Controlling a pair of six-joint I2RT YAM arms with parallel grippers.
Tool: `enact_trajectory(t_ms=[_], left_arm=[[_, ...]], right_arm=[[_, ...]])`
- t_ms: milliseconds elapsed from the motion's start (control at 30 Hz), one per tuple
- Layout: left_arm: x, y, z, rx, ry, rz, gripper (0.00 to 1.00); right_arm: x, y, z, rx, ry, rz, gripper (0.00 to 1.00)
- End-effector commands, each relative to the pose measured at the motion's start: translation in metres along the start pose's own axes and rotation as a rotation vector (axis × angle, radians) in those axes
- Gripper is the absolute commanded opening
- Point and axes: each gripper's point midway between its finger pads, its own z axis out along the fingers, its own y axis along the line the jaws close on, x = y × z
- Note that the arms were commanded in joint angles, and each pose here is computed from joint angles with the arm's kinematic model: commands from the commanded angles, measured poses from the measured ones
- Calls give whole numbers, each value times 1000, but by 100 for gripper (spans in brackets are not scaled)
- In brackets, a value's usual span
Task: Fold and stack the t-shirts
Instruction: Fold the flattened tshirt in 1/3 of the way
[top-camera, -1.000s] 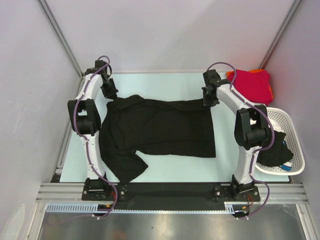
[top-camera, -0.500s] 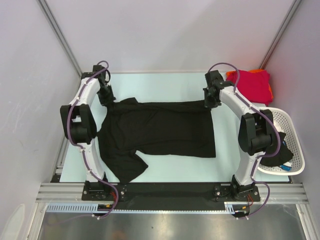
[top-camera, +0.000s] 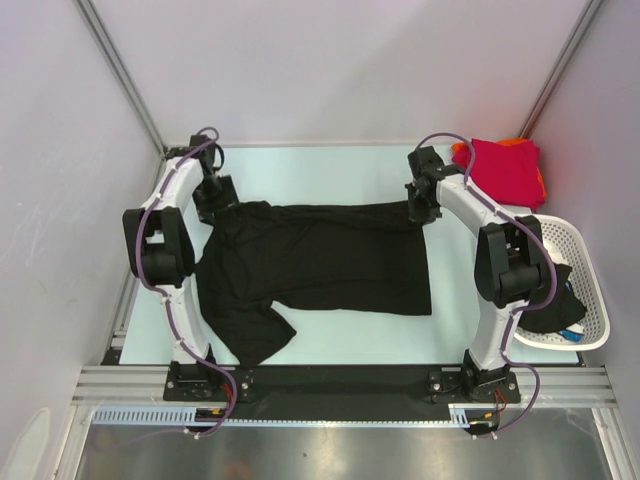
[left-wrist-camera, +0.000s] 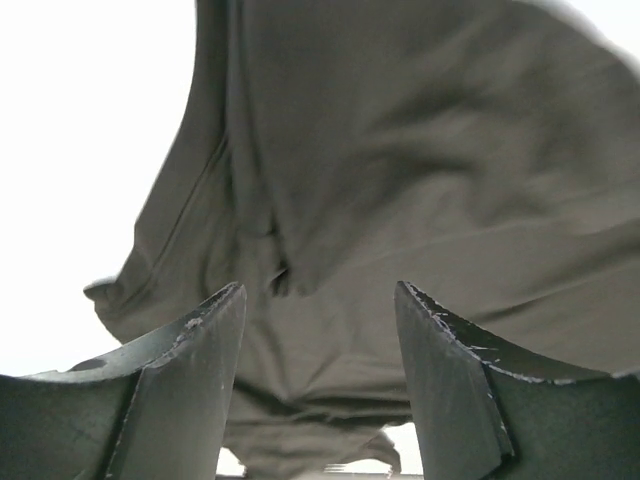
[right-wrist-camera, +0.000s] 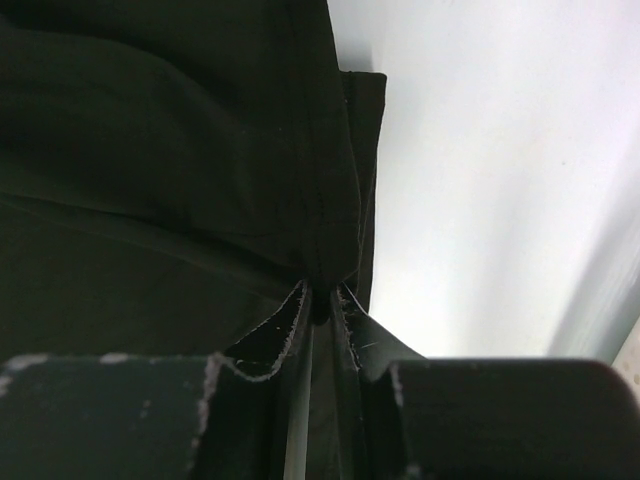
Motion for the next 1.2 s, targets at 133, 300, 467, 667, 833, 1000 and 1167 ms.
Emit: enact_trajectory(t_ms=[133,300,467,667,833,1000,1167], left_arm=[[-71,-62,-27,178,-208,15,65],[-90,-74,-16,193,-207,22,63],[-98,-57,1,108,-189,-30,63],[-101,-47,-7,76,-225,-40,63],[-108,-27,-20,62,-256,-75,63],[-103,0,-12,-2,-228,-108,62],[-97,4,-4,6,-208,-118,63]], right_arm=[[-5,6,-2,-5,-3,-10,16],[-4,6,-1,0,-2,-13,17],[-4,5,-1,3,0,-16,17],[-3,5,0,7,4,-17,17],[-3,6,2,4,7,-19,17],[-3,8,4,0,11,-21,17],[-3,10,4,-4,13,-25,17]])
